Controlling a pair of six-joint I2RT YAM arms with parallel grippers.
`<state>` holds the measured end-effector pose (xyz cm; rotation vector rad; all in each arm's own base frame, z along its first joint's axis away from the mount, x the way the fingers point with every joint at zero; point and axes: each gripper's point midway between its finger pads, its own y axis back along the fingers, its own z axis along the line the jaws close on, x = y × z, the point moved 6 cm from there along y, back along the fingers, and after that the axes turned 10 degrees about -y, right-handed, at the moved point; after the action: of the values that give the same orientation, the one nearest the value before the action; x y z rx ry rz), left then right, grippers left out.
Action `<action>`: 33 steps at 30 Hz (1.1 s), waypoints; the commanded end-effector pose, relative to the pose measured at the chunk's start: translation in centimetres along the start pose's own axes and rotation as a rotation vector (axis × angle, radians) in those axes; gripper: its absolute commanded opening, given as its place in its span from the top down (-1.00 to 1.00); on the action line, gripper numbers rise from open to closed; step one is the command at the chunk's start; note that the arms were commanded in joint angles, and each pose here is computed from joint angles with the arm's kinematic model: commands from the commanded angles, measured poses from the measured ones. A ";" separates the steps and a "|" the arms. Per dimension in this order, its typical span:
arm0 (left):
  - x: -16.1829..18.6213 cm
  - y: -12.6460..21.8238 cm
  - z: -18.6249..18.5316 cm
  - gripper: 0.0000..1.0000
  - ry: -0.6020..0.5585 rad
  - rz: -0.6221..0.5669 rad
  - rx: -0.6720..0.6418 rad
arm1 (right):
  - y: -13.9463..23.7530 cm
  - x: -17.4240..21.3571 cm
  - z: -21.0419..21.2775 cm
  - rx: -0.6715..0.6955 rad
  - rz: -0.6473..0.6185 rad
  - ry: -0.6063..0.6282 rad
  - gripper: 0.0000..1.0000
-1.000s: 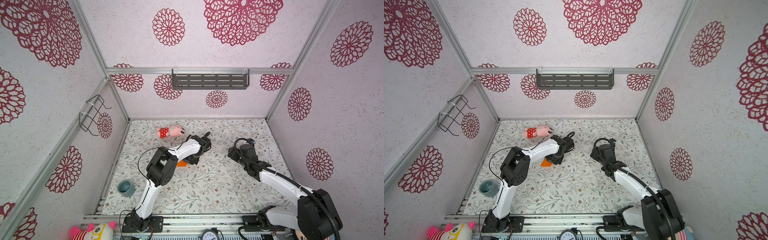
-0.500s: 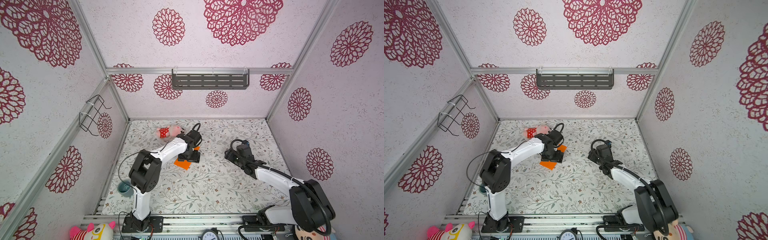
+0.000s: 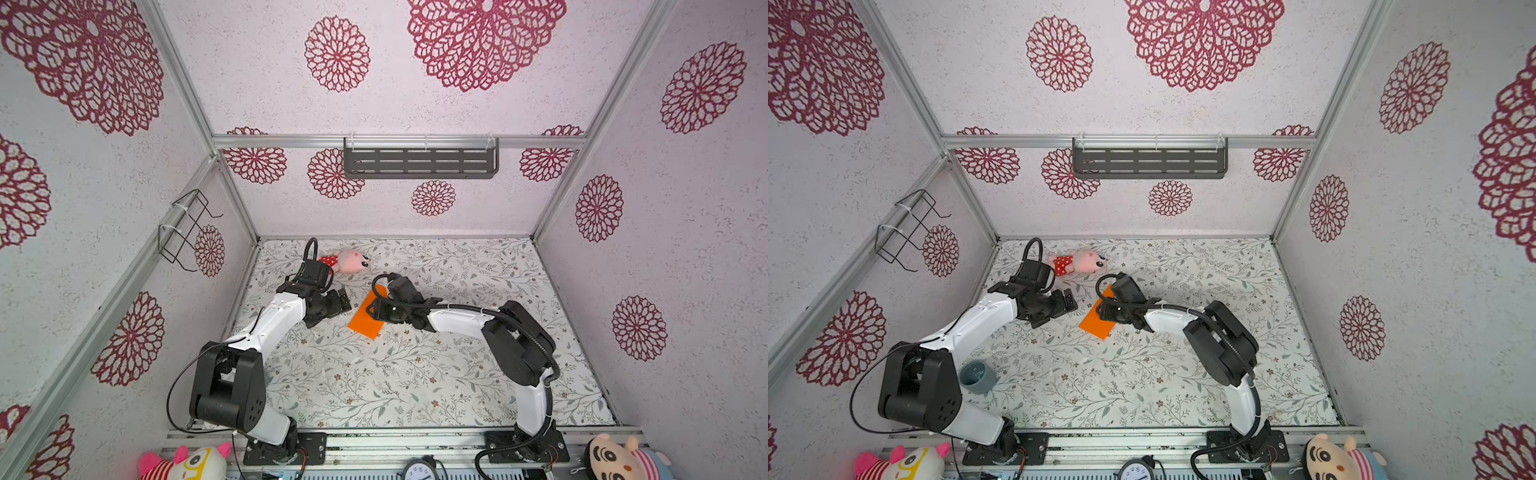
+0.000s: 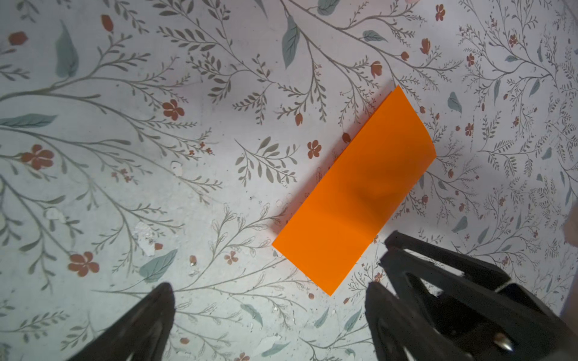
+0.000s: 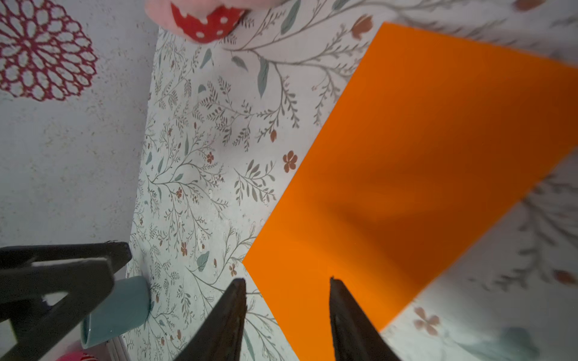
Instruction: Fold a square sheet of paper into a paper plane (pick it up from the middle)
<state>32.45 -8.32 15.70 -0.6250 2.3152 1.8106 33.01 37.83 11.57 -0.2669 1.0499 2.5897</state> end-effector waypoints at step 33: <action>2.8 -4.4 -6.4 -0.84 0.030 0.162 0.446 | 7.2 -3.3 -6.9 0.126 -0.043 -0.023 0.07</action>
<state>31.94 -14.31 12.44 -0.4453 2.6833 1.3620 32.82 27.46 11.74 -0.3432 1.2599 2.5644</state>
